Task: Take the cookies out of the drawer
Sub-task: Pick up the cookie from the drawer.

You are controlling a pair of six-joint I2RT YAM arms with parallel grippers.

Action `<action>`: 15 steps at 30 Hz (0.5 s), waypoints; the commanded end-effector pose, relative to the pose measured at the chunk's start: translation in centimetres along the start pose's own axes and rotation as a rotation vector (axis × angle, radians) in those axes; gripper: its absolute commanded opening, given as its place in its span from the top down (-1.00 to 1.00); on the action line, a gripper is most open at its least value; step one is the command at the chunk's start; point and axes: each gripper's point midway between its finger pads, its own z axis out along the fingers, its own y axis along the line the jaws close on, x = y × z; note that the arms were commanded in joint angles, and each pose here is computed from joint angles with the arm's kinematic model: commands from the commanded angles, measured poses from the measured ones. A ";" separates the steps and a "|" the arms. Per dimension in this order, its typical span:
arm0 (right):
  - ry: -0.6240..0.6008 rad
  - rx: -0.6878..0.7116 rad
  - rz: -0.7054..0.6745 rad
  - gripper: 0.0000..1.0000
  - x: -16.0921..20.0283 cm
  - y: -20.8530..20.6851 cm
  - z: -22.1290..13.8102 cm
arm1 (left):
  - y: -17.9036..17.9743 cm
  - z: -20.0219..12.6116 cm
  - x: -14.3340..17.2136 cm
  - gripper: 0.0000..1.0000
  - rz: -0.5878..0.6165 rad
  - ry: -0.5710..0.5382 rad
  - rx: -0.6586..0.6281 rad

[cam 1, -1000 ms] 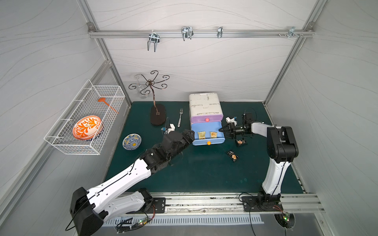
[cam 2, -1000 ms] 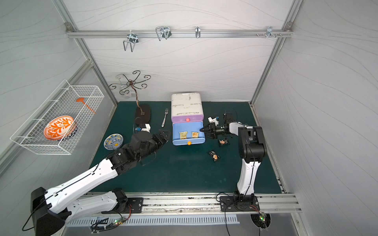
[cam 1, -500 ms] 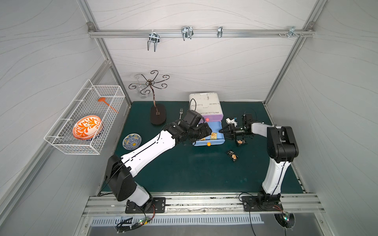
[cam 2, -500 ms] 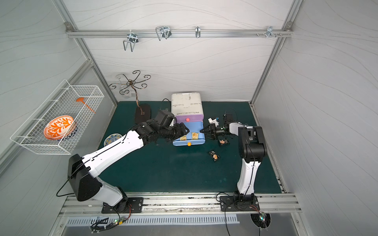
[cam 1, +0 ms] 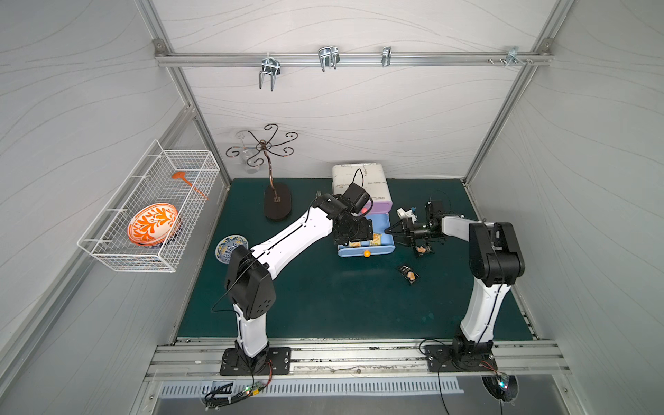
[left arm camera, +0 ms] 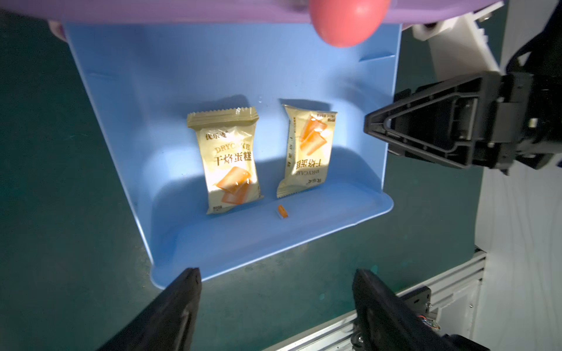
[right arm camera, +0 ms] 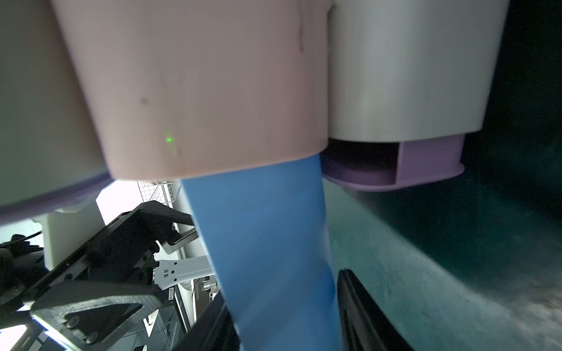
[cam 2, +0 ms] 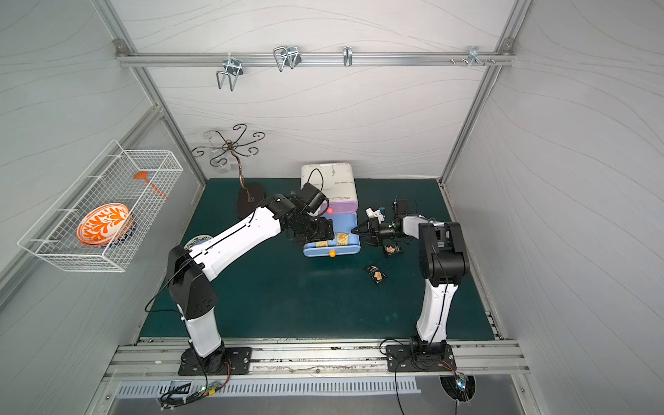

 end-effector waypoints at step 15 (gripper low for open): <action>-0.003 -0.004 -0.003 -0.05 0.0 0.3 -0.4 | 2.3 3.9 -2.3 -0.54 0.043 -0.002 -0.203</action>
